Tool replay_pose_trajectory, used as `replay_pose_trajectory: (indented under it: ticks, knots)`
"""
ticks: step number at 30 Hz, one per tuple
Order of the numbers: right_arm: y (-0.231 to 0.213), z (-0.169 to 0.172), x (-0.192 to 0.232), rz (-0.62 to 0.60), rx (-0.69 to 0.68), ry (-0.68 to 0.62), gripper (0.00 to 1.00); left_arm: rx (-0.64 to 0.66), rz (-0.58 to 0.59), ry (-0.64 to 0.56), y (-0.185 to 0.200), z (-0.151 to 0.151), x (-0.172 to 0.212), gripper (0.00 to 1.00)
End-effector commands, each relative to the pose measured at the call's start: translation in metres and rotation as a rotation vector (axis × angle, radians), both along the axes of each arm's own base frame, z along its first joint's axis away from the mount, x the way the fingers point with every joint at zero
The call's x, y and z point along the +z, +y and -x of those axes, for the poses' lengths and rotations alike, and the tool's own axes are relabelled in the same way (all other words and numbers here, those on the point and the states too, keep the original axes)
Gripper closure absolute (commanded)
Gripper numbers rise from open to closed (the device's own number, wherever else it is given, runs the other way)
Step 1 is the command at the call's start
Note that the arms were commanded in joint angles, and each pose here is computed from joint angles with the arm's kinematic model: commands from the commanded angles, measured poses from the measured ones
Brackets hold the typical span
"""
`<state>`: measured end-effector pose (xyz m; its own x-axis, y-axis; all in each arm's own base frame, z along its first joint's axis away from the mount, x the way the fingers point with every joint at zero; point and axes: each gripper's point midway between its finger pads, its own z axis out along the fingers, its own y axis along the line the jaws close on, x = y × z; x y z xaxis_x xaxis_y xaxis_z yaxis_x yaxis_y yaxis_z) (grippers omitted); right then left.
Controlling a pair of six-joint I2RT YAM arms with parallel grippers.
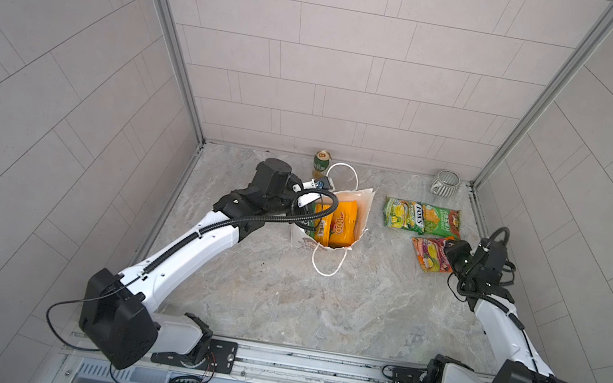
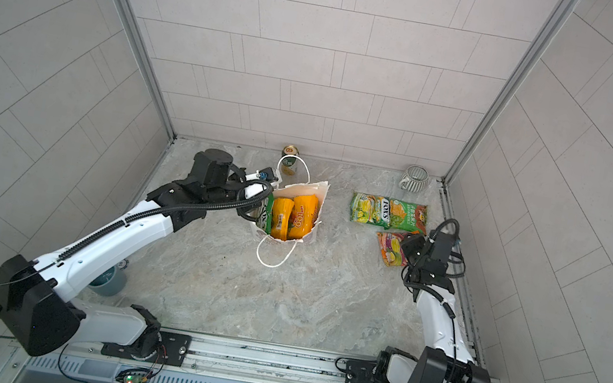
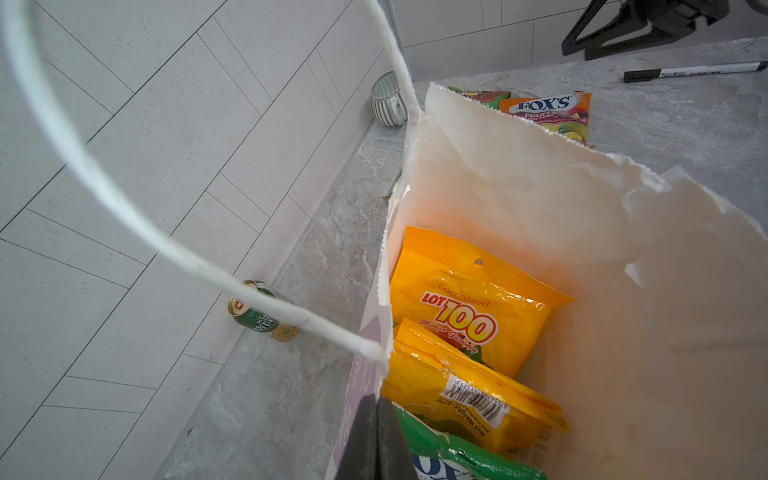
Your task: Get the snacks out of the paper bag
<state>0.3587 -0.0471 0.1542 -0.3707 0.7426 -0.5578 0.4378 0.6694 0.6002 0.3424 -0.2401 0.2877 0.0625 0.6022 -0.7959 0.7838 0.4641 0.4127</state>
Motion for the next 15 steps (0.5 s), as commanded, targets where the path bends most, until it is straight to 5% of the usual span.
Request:
replay_pose_trajectory:
  ticks: [1,6,15]
  knots:
    - [0.047,0.007,-0.03,0.175,0.284,0.231,0.82,-0.028,0.028,-0.015,-0.007,0.003,0.009,1.0]
    - [0.077,-0.006,-0.066,0.275,0.413,0.378,0.97,-0.019,0.017,-0.016,-0.005,0.003,0.007,1.0]
    - [0.064,-0.025,-0.095,0.347,0.341,0.468,1.0,-0.013,0.009,-0.014,-0.004,0.001,0.004,1.0]
